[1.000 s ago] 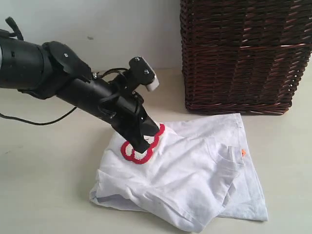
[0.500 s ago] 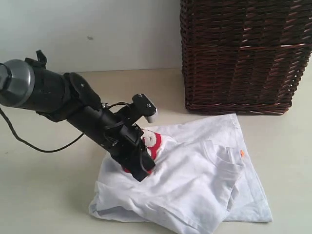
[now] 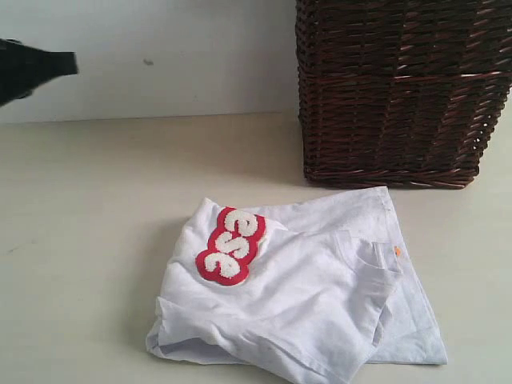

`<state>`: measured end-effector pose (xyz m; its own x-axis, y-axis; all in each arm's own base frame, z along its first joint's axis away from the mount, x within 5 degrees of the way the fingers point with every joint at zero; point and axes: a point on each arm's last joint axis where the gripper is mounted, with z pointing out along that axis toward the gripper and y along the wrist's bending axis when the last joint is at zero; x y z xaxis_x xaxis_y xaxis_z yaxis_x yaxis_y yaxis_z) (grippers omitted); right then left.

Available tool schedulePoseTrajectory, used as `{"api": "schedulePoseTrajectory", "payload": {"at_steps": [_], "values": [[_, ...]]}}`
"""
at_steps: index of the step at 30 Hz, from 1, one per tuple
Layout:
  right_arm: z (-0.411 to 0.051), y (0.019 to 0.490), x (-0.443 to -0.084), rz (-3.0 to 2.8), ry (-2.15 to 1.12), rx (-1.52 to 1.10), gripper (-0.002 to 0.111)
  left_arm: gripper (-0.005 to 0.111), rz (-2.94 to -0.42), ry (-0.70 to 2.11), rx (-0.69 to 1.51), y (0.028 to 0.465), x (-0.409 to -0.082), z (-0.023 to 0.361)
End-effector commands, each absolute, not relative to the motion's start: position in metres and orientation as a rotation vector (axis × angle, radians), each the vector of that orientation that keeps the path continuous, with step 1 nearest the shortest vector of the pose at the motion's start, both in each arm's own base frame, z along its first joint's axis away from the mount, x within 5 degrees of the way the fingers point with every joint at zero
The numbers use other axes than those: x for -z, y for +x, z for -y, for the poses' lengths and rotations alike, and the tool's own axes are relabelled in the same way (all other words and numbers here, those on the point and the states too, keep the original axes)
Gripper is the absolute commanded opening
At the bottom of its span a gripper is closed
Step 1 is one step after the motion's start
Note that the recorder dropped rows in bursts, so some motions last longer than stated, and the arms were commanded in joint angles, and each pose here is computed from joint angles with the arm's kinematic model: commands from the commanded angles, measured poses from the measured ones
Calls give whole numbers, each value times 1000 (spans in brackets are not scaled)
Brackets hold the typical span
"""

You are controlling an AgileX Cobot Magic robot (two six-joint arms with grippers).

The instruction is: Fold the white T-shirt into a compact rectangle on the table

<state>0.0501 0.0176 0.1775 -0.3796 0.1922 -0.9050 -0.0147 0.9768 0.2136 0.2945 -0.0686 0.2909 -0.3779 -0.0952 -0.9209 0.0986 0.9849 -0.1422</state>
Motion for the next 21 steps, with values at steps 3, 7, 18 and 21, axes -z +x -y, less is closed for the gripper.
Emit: {"api": "schedulePoseTrajectory", "payload": {"at_steps": [3, 7, 18, 21], "values": [[-18, 50, -176, -1948, 124, -220, 0, 0, -1815, -28, 161, 225, -313, 38], [-18, 50, -176, -1948, 124, -220, 0, 0, -1757, -19, 179, 196, -318, 33], [-18, 50, -176, -1948, 124, -220, 0, 0, -1650, -26, 196, 170, -335, 27], [-18, 50, -176, -1948, 124, -220, 0, 0, -1646, -25, 194, 169, -336, 27]]}}
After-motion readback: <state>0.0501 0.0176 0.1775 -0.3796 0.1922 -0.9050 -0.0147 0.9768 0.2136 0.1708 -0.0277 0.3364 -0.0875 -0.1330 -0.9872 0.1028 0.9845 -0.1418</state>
